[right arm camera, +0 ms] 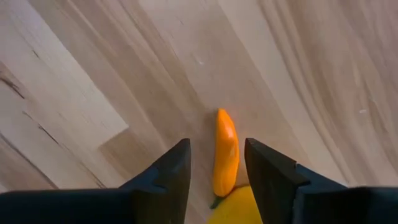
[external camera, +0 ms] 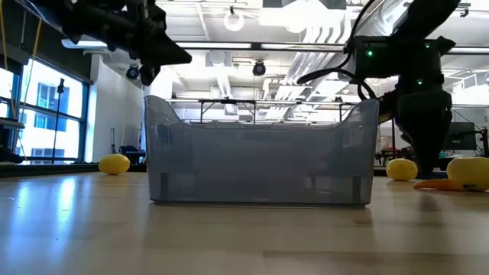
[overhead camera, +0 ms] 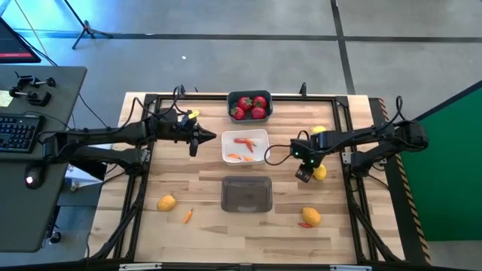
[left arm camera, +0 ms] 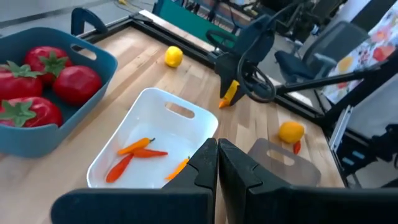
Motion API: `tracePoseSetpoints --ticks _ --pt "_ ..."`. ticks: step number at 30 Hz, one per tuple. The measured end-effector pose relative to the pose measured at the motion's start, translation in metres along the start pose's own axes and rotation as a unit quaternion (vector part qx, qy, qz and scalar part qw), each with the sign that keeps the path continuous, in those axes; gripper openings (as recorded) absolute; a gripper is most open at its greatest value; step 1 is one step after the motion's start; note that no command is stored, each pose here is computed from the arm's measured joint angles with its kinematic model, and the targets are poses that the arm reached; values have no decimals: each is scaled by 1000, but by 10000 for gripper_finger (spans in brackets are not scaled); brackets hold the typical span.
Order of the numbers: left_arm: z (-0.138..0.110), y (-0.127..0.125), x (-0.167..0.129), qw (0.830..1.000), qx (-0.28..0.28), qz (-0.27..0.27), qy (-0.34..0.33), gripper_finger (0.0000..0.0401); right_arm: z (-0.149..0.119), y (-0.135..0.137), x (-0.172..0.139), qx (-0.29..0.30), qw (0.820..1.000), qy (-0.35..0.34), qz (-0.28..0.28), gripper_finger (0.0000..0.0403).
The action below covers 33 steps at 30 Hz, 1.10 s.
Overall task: Sort produce into baskets
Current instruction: Put the orange chili pepper into the white bin
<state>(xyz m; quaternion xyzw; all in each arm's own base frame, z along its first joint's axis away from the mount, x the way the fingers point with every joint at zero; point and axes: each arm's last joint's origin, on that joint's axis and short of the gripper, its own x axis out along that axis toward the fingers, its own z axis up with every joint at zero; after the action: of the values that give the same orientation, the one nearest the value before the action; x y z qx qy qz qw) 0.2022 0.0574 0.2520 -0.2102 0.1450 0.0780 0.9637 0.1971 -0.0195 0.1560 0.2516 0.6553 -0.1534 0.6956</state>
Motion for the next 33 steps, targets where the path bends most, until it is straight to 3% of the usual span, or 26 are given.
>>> tracePoseSetpoints --ticks 10,14,16,25,29,33 --pt "-14 7 2 1000 2 30 4 0 -6 -6 20 -11 1000 13 -1 77" --pt "-16 8 2 1000 -6 24 -16 0 -2 -3 15 -20 1000 9 4 31" --pt "-18 9 2 999 -12 22 -23 0 6 4 6 -30 999 -13 24 10" --pt "-21 11 2 999 -20 26 -26 0 49 34 -56 -31 988 -128 86 5" --pt "-18 13 2 999 -20 29 -36 0 68 48 -90 -19 970 -207 124 2" --pt "-15 15 1 998 -18 31 -52 0 98 56 -99 -2 956 -258 139 2"
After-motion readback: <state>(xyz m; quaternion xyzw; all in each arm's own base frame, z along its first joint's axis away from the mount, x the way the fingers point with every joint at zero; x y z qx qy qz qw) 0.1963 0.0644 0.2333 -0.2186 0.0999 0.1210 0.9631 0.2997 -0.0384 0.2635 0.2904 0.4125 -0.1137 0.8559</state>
